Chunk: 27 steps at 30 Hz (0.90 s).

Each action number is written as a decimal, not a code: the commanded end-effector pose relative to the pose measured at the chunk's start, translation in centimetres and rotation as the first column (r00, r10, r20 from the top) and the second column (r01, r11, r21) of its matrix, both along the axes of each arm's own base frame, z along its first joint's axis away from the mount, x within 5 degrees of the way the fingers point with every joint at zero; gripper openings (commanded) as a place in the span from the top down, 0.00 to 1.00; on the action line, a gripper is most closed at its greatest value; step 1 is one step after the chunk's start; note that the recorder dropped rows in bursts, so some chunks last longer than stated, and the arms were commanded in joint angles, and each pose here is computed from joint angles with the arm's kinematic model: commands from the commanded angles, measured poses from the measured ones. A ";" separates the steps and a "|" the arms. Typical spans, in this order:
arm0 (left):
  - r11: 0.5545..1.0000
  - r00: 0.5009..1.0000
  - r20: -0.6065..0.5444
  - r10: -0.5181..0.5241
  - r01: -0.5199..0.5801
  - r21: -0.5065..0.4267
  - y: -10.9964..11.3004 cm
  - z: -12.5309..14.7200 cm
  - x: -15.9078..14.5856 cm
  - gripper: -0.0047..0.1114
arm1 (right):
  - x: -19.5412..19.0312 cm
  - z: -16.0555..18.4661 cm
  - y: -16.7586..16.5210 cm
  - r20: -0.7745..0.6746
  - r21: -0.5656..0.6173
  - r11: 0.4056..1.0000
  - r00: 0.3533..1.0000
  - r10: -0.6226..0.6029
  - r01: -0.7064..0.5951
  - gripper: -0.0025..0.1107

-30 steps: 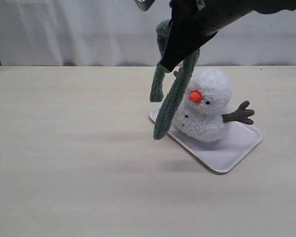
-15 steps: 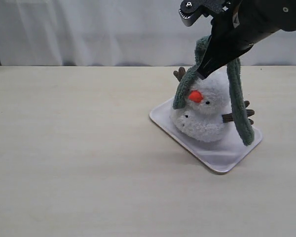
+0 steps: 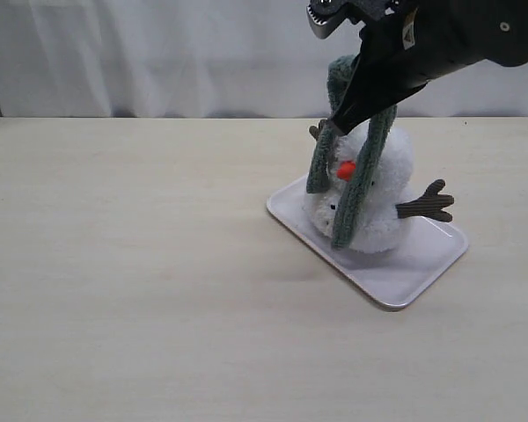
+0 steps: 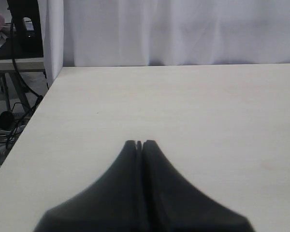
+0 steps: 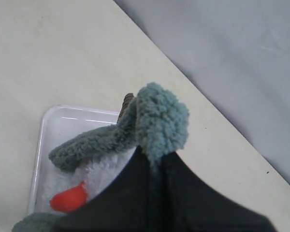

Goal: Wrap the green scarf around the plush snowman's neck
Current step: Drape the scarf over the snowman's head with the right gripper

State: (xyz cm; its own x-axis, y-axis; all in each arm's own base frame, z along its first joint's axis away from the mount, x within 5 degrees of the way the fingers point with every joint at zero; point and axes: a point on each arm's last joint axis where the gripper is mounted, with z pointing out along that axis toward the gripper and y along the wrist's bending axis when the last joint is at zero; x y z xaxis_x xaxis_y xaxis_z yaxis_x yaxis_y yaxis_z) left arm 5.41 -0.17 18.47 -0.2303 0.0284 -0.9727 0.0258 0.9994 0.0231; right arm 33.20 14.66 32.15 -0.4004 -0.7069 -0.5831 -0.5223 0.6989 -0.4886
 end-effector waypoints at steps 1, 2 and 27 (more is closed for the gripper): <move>1.000 1.000 0.013 -0.003 0.003 -0.006 0.0 0.1 0.0 0.96 | 0.7 -1.2 0.0 -0.009 -0.046 0.999 1.000 0.008 -0.008 0.94; 1.000 1.000 0.013 -0.003 0.003 -0.006 0.0 0.1 0.0 0.96 | 0.8 -1.5 0.0 -0.010 -0.057 0.998 1.000 0.007 -0.007 0.94; 1.000 1.000 0.013 -0.003 0.003 -0.006 0.0 0.1 0.0 0.96 | 4.7 -6.0 -4.3 -0.059 -0.094 0.966 0.968 -0.246 0.240 0.90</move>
State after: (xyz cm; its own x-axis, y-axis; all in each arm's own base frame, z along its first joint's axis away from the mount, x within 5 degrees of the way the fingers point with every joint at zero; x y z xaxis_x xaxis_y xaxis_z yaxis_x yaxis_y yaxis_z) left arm 5.41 -0.17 18.47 -0.2304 0.0264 -0.9727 0.0253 0.9995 0.0211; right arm 37.66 10.39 26.58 -0.5986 -0.6491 -0.4694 -0.3791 0.7458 -0.5478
